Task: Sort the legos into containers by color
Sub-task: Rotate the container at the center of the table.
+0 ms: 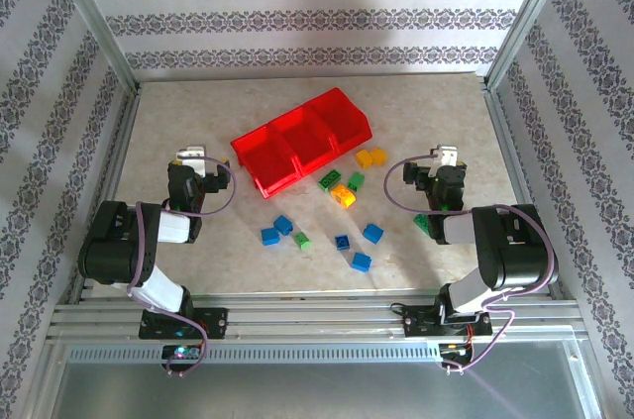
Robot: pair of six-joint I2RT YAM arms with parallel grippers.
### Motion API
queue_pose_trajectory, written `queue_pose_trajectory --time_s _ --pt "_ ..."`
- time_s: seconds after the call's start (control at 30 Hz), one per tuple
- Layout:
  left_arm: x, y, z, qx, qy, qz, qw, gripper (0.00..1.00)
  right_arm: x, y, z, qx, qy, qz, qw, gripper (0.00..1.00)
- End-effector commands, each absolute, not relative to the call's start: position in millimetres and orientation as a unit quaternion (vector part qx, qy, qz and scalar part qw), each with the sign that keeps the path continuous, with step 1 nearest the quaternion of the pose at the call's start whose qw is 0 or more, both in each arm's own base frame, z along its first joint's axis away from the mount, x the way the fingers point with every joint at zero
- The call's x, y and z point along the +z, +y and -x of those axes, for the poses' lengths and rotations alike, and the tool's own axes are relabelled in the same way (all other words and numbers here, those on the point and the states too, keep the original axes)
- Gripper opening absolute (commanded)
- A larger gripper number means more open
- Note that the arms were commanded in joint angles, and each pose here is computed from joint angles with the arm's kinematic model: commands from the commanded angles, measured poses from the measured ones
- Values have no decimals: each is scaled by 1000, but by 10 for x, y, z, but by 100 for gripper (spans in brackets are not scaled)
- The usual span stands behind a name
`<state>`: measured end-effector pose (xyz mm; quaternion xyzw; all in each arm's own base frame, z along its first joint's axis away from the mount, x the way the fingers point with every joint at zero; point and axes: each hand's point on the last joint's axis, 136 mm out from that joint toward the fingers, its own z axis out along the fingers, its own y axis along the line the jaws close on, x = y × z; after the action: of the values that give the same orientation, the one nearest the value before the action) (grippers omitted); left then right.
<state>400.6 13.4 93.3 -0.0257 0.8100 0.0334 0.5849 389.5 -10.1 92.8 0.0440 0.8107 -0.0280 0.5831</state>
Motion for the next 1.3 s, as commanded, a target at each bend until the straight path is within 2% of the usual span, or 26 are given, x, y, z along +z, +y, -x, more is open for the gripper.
queue_pose_trajectory --time_s 0.0,0.4,0.63,0.83,0.97,1.27 --pt "882 132 -4006 30 816 22 577 100 1000 -118 -3898 -32 802 -49 595 98" --pt "1051 294 -3958 59 810 63 580 100 1011 -117 -3896 -33 801 -49 596 98" --pt "1382 460 -3876 84 809 113 571 100 1285 -196 -3918 -55 793 -69 603 98" --pt "1651 436 -3866 18 798 196 569 100 1455 -321 -3834 -75 785 -103 606 98" --pt "1658 283 -3976 -35 806 220 548 100 1444 -407 -3733 -89 812 -132 561 98" --pt "1496 -330 -4258 -25 863 169 475 100 1471 -556 -3355 -106 853 -208 467 98"
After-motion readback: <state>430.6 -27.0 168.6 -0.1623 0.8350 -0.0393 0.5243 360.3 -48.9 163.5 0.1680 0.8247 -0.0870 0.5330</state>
